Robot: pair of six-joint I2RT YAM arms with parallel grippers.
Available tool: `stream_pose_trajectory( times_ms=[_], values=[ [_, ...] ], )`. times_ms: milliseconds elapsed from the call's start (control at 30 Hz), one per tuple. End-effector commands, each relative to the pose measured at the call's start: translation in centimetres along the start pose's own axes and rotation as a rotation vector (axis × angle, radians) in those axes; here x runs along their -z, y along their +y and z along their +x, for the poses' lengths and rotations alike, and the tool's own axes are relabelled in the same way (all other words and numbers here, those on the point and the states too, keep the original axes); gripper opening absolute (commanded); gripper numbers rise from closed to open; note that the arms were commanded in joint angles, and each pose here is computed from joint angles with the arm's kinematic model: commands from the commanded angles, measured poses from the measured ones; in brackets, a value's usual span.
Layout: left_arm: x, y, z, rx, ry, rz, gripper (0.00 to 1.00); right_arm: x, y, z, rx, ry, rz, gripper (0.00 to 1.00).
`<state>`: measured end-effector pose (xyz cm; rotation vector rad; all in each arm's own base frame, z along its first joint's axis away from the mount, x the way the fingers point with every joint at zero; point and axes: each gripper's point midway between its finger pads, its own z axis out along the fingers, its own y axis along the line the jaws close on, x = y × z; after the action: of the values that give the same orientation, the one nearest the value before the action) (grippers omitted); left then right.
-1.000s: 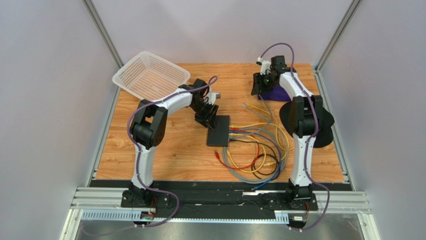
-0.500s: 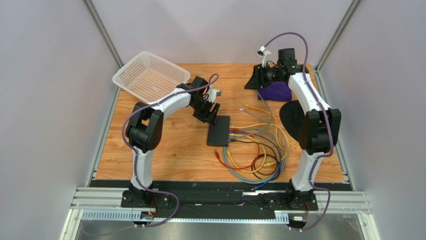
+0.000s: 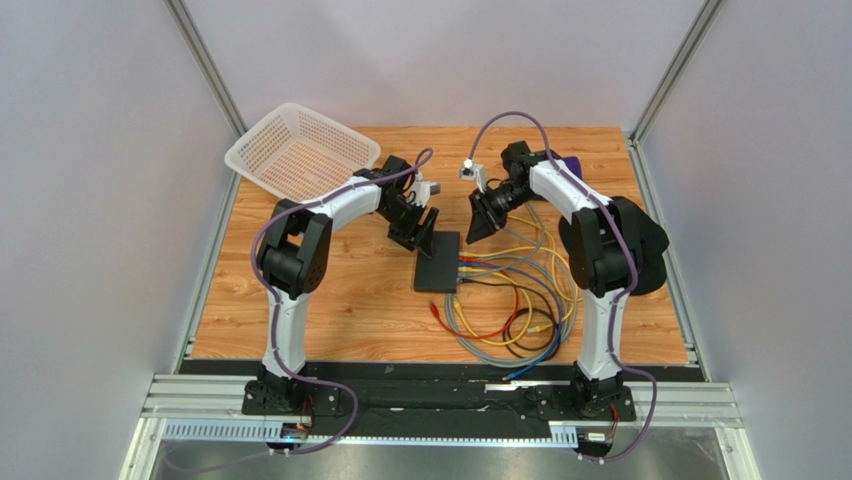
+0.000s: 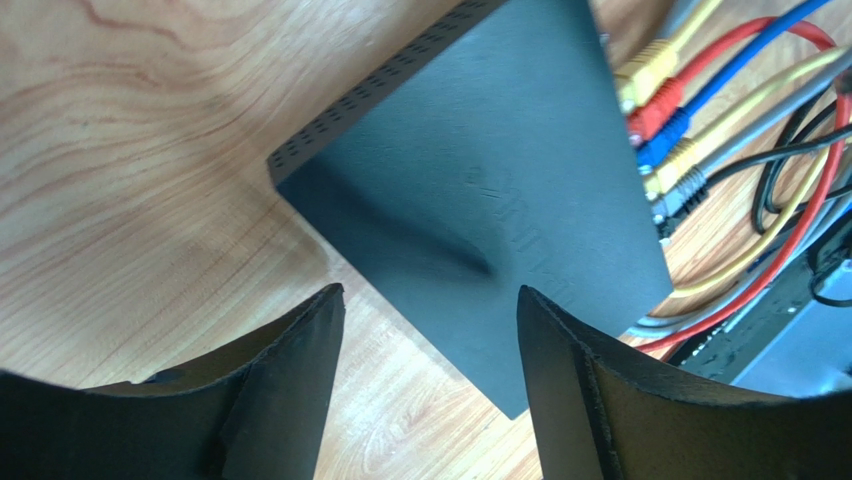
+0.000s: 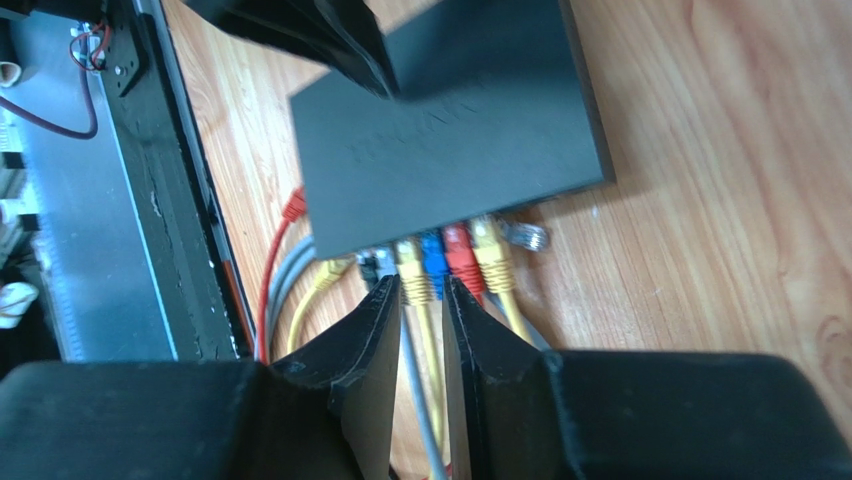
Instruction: Pull the plug from the switch port
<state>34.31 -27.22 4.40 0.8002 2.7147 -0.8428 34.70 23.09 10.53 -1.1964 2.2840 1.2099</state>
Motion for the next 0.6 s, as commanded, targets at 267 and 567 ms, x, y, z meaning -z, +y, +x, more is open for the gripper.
stream_pose_trajectory(
  times_ms=[267,567],
  values=[
    [-2.3,1.1,0.8,0.085,0.057,0.055,0.75,-2.1,-3.4,1.7,-0.268,0.050,-0.065,0.50],
    [-2.8,1.7,1.8,0.113,0.088,0.034,0.75,-3.0,-4.4,2.6,-0.458,0.033,-0.179,0.55]
  ],
)
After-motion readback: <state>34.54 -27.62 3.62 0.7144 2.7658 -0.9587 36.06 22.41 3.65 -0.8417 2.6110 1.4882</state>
